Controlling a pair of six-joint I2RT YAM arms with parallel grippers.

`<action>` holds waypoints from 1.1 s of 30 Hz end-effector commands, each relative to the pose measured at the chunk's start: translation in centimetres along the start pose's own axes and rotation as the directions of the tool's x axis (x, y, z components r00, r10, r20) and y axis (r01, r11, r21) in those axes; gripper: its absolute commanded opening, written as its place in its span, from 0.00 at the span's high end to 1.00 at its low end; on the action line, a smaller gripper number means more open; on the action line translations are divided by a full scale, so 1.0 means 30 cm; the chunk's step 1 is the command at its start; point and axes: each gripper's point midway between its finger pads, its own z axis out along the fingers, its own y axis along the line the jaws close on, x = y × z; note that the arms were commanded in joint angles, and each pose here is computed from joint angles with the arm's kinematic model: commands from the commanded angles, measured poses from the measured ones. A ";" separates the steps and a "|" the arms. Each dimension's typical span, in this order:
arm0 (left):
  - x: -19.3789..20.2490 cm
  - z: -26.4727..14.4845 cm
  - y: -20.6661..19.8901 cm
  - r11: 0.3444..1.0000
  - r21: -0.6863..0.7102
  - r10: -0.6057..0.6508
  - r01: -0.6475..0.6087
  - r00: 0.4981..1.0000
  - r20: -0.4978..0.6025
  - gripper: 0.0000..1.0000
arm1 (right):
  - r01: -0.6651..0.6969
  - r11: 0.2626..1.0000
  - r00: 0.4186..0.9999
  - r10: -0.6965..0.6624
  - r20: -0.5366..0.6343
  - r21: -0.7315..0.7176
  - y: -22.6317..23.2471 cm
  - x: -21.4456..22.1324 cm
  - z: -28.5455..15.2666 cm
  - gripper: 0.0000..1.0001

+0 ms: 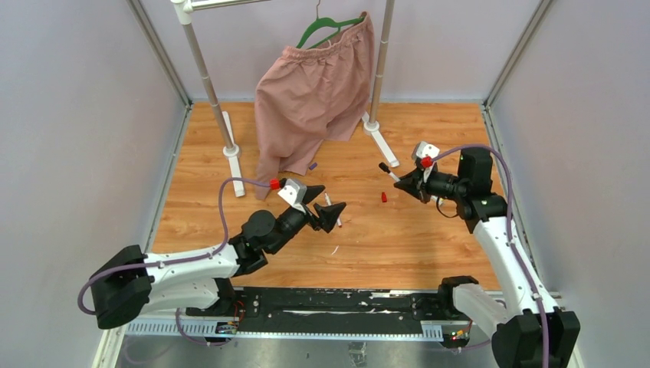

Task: Insert the pens into the pen caps
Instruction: Place the pen at the center of the board.

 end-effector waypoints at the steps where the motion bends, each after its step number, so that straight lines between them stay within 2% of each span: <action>1: 0.077 -0.025 0.074 0.995 -0.051 0.084 -0.086 0.996 -0.028 0.17 | 0.052 0.974 0.976 -0.003 -0.218 0.219 -0.135 0.169 -0.070 1.00; 6: 0.083 -0.046 0.069 0.996 -0.024 0.086 -0.086 0.996 0.006 0.17 | -0.063 0.930 0.928 0.188 -0.321 0.362 -0.243 0.321 -0.099 1.00; 10: 0.085 -0.059 0.059 0.997 0.001 0.083 -0.083 0.996 0.023 0.16 | -0.097 0.907 0.875 0.274 -0.400 0.410 -0.286 0.416 -0.103 1.00; 13: 0.084 -0.068 0.059 0.997 0.006 0.079 -0.080 0.996 0.033 0.14 | -0.129 0.879 0.844 0.341 -0.415 0.460 -0.317 0.467 -0.130 1.00; 23: 0.083 -0.074 0.057 0.997 0.011 0.072 -0.073 0.996 0.044 0.13 | -0.188 0.859 0.746 0.441 -0.499 0.477 -0.322 0.604 -0.132 0.98; 33: 0.083 -0.078 0.059 0.998 0.010 0.067 -0.067 0.997 0.050 0.13 | -0.211 0.847 0.681 0.485 -0.549 0.487 -0.317 0.677 -0.137 0.93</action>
